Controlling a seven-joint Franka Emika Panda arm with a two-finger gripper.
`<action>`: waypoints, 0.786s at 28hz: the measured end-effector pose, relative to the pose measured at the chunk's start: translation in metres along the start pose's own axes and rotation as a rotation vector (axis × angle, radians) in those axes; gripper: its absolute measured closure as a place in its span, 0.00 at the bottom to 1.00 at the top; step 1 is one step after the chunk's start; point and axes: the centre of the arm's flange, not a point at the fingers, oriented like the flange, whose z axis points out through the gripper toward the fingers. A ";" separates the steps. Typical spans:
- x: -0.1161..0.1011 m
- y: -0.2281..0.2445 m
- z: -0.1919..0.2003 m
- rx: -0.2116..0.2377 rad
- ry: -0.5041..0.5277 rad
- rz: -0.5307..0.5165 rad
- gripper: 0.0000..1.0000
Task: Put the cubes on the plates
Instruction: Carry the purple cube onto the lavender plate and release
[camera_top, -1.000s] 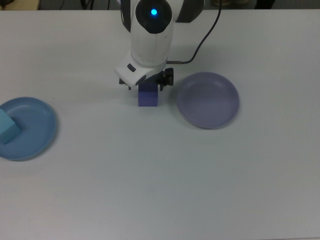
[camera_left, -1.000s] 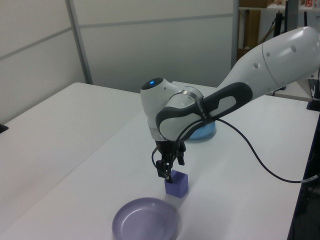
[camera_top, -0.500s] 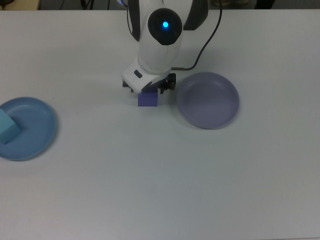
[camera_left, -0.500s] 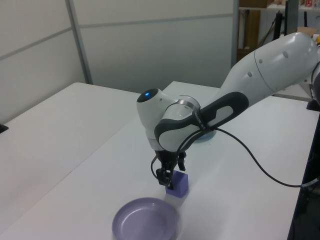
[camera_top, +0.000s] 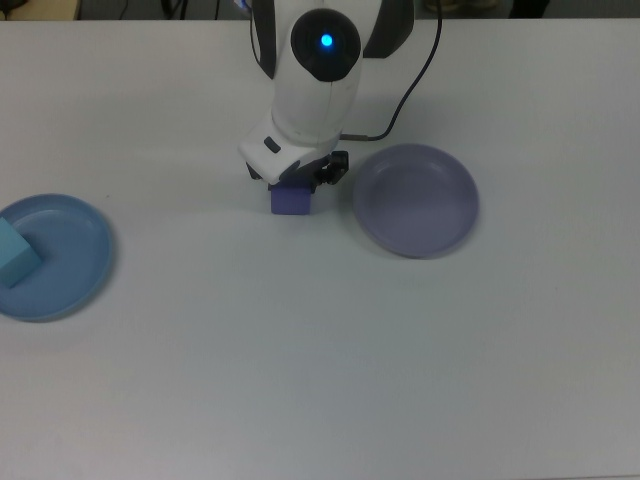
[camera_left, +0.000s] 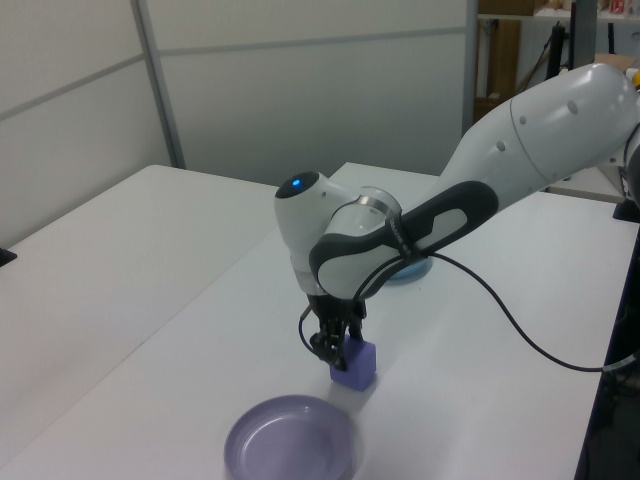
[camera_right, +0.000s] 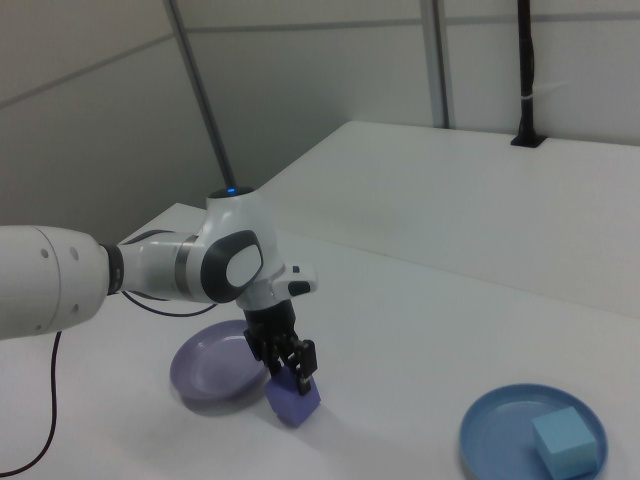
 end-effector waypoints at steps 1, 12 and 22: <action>-0.001 0.001 -0.006 -0.001 0.004 0.002 0.38; -0.018 -0.081 -0.081 0.011 0.084 -0.041 0.41; -0.022 -0.148 -0.078 0.020 0.089 0.005 0.41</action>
